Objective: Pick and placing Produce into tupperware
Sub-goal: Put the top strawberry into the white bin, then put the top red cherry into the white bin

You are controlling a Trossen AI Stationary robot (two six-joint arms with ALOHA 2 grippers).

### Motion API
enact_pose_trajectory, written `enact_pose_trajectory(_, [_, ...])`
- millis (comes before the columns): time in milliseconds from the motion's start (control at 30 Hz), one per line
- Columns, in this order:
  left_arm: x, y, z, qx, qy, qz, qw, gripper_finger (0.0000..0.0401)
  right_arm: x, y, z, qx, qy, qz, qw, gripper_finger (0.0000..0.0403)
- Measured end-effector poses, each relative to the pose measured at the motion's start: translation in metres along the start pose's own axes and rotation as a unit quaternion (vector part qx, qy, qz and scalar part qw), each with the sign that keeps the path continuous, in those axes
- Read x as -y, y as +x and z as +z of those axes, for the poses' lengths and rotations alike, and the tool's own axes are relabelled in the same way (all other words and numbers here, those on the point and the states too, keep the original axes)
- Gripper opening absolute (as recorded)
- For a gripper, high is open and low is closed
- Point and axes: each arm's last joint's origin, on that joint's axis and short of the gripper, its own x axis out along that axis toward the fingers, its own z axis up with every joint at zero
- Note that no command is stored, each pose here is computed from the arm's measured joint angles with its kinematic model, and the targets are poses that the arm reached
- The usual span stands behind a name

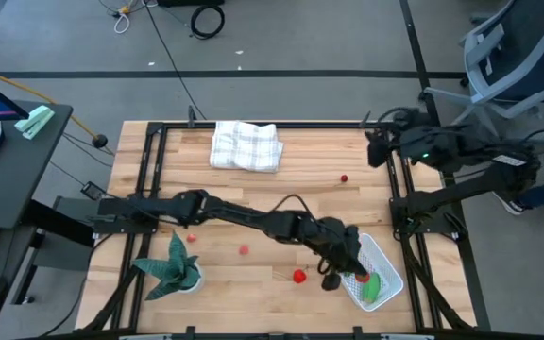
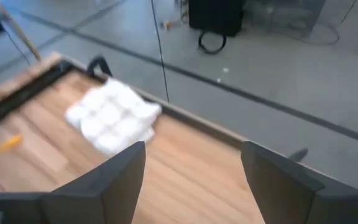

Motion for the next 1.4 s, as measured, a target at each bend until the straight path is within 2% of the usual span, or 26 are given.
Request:
enact_pose_trajectory(67, [-0.003, 0.008, -0.013, -0.011, -0.007, -0.01, 1.0, 0.0001, -0.004, 0.008, -0.008, -0.017, -0.016, -0.005, 1.0, 0.0274])
enact_pose_trajectory(200, [-0.008, 0.019, -0.043, -0.046, -0.054, -0.007, 0.997, 0.0001, -0.011, 0.027, -0.029, -0.053, -0.043, -0.023, 0.997, 0.0274])
enact_pose_trajectory(300, [-0.012, 0.025, -0.057, -0.061, -0.06, -0.004, 0.996, 0.0006, -0.011, 0.039, -0.047, -0.079, -0.05, -0.037, 0.995, 0.0274])
enact_pose_trajectory(600, [-0.019, 0.024, -0.064, -0.085, -0.066, 0.005, 0.994, 0.0021, -0.009, 0.063, -0.087, -0.127, -0.038, -0.08, 0.988, 0.0273])
enact_pose_trajectory(767, [-0.024, 0.023, -0.064, -0.087, -0.069, 0.009, 0.994, 0.0034, -0.009, 0.065, -0.09, -0.128, -0.038, -0.083, 0.988, 0.0272])
enact_pose_trajectory(967, [-0.037, 0.018, -0.063, -0.09, -0.085, 0.022, 0.992, 0.0073, -0.009, 0.064, -0.088, -0.126, -0.035, -0.081, 0.988, 0.0272])
enact_pose_trajectory(1100, [-0.048, 0.009, -0.051, -0.095, -0.16, 0.012, 0.982, 0.0099, -0.01, 0.064, -0.089, -0.13, -0.034, -0.078, 0.988, 0.0272])
enact_pose_trajectory(1267, [-0.064, -0.027, -0.007, -0.082, -0.182, -0.028, 0.979, 0.0105, -0.01, 0.064, -0.089, -0.138, -0.038, -0.072, 0.987, 0.0272])
enact_pose_trajectory(1400, [-0.08, -0.06, 0.014, -0.103, -0.204, -0.004, 0.973, 0.0092, -0.008, 0.065, -0.088, -0.14, -0.059, -0.074, 0.986, 0.0272])
